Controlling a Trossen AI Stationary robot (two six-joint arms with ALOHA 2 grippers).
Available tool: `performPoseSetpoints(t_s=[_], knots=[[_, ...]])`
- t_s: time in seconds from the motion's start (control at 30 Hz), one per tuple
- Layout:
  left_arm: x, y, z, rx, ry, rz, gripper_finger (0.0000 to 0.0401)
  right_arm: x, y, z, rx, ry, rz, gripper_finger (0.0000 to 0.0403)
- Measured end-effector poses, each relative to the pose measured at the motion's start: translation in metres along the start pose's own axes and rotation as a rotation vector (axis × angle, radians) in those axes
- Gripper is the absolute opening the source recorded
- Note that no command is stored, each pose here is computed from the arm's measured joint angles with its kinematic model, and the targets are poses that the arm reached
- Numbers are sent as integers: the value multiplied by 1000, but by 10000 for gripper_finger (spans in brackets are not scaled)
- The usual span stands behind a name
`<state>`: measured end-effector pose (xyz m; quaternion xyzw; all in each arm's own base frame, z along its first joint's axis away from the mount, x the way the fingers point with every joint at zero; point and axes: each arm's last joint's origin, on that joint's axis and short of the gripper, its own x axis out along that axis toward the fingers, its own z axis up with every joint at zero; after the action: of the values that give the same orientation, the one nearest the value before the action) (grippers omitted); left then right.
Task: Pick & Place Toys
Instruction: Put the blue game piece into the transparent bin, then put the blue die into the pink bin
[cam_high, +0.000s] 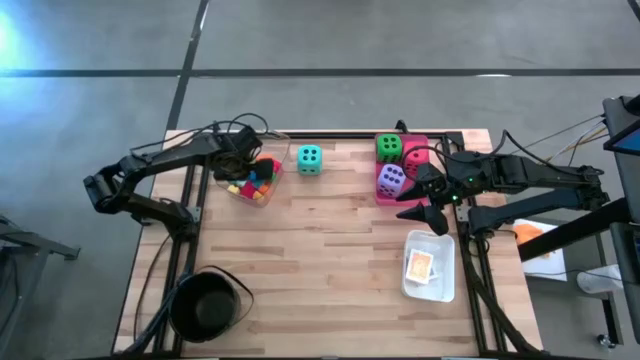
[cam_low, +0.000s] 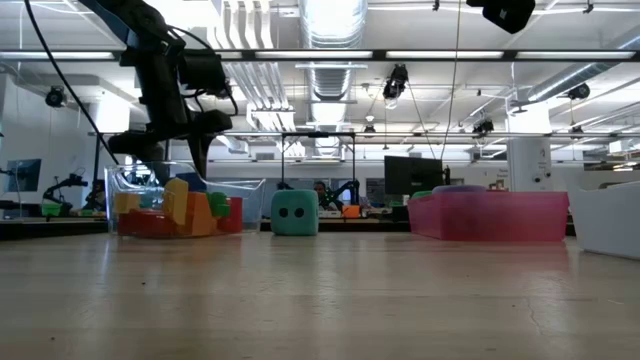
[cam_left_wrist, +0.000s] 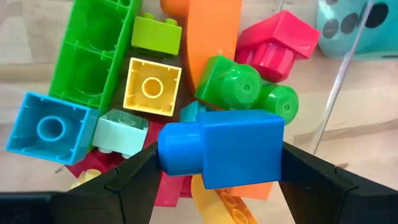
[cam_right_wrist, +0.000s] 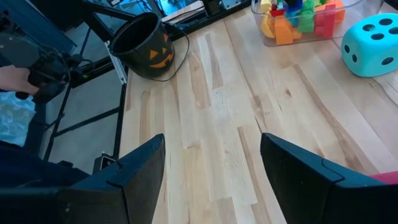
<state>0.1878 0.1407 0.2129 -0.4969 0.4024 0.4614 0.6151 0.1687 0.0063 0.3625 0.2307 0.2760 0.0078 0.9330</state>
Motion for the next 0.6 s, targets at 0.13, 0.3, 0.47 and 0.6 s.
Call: performPoseSetpoints(t_s=[0.13,0.3,0.47,0.6], knots=[[0,0,0,-72,-3,-1,294,0,0,0,0,0,0,256],[0,0,0,-105,-5,2,355,0,0,0,0,0,0,256],[0,0,0,-101,-5,2,390,0,0,0,0,0,0,256],[0,0,0,-100,-5,3,361,0,0,0,0,0,0,256]])
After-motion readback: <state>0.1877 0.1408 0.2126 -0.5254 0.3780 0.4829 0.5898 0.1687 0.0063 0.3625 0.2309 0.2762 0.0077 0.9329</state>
